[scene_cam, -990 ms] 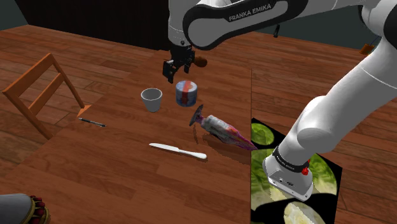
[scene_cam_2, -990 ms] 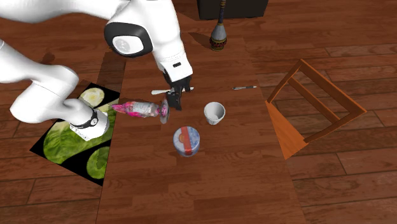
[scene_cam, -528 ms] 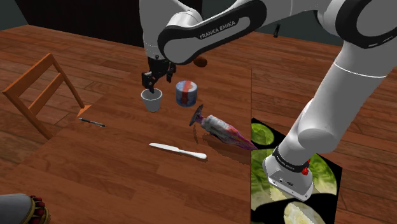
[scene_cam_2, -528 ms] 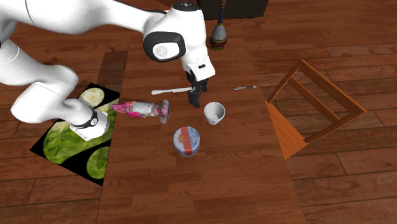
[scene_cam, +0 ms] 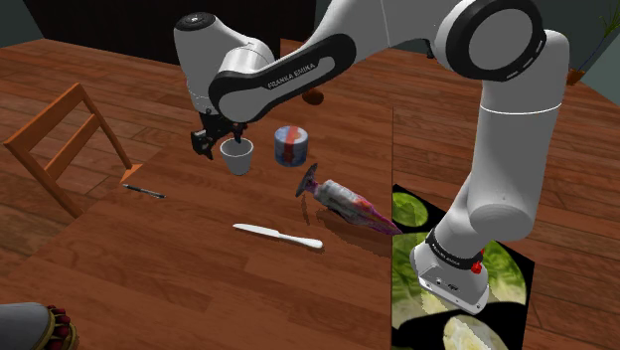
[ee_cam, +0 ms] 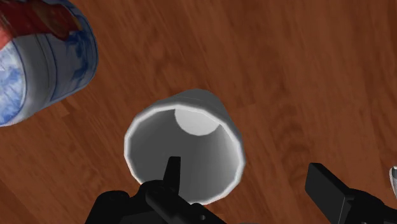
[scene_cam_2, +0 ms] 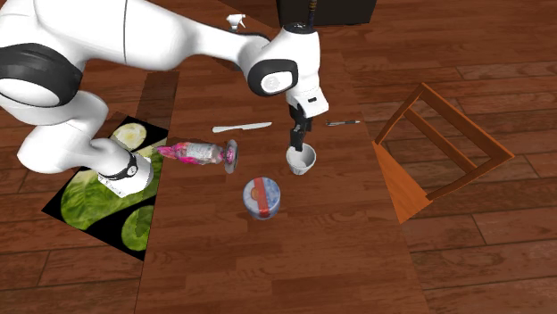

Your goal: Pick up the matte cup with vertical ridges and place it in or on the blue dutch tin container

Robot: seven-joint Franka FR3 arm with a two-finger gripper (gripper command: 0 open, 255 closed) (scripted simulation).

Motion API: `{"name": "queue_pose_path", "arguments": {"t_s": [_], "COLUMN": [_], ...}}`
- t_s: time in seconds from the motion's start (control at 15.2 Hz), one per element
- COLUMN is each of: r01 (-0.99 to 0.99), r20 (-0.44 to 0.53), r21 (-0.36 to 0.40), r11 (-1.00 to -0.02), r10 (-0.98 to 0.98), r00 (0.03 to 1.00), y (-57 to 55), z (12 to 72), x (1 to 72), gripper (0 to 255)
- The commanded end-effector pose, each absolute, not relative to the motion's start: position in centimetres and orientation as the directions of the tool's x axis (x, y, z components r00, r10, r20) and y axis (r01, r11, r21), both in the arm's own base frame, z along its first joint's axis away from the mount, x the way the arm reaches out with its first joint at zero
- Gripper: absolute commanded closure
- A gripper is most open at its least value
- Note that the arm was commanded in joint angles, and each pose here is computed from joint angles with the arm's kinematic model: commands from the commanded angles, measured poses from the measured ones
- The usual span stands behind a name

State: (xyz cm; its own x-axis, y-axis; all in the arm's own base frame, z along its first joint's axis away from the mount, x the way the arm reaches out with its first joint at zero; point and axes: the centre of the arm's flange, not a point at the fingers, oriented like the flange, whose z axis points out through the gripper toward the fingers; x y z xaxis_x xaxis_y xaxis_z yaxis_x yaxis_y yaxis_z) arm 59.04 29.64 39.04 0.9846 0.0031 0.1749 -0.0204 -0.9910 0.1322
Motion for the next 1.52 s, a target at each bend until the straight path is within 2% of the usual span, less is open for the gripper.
{"name": "queue_pose_path", "arguments": {"t_s": [0.0, 0.33, 0.79, 0.86, 1.45], "r01": [-0.022, -0.022, -0.022, -0.022, -0.022], "r20": [0.176, 0.176, 0.176, 0.176, 0.176], "r21": [0.133, 0.133, 0.133, 0.133, 0.133], "r11": [-0.991, -0.991, -0.991, -0.991, -0.991], "r10": [0.002, 0.002, 0.002, 0.002, 0.002], "r00": [0.984, 0.984, 0.984, 0.984, 0.984], "y": [29.6, 29.3, 29.3, 29.3, 29.3], "z": [38.1, 35.8, 35.8, 35.8, 35.8], "x": [59.4, 59.8, 59.8, 59.8, 59.8], "gripper": [0, 0, 0, 255, 255]}}
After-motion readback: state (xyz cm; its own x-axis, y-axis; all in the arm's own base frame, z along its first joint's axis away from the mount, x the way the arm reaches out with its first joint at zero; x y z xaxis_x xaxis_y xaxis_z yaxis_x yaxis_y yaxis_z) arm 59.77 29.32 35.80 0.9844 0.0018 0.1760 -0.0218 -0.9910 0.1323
